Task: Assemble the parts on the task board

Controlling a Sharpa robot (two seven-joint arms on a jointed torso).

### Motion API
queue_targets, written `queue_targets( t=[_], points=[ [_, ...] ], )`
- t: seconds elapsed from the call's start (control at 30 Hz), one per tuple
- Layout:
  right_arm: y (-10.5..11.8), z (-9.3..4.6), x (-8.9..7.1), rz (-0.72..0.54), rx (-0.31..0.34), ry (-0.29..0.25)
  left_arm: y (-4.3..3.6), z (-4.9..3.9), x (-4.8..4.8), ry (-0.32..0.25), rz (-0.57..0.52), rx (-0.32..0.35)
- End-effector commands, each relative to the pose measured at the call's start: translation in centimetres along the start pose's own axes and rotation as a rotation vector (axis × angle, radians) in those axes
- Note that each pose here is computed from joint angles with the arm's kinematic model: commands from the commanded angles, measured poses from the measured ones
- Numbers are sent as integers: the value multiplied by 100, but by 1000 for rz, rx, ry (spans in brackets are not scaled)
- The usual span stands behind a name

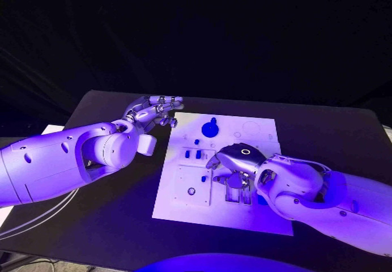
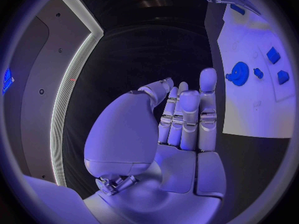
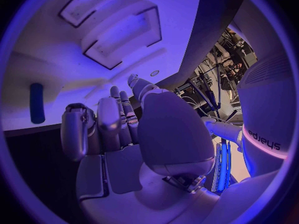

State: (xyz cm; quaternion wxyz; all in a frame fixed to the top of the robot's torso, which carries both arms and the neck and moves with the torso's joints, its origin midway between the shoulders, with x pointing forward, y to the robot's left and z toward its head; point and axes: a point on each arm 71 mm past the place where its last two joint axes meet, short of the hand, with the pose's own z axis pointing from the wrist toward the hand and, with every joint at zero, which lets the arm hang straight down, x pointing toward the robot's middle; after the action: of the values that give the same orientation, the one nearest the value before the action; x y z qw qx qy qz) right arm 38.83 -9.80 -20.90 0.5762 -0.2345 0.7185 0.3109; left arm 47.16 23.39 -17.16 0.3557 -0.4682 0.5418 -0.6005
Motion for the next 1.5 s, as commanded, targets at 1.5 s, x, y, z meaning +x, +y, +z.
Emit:
queue_targets(
  t=[1.5],
  points=[
    [-632,-347,-312,-81,201,60,0,-2,15,29,-15,-3]
  ],
)
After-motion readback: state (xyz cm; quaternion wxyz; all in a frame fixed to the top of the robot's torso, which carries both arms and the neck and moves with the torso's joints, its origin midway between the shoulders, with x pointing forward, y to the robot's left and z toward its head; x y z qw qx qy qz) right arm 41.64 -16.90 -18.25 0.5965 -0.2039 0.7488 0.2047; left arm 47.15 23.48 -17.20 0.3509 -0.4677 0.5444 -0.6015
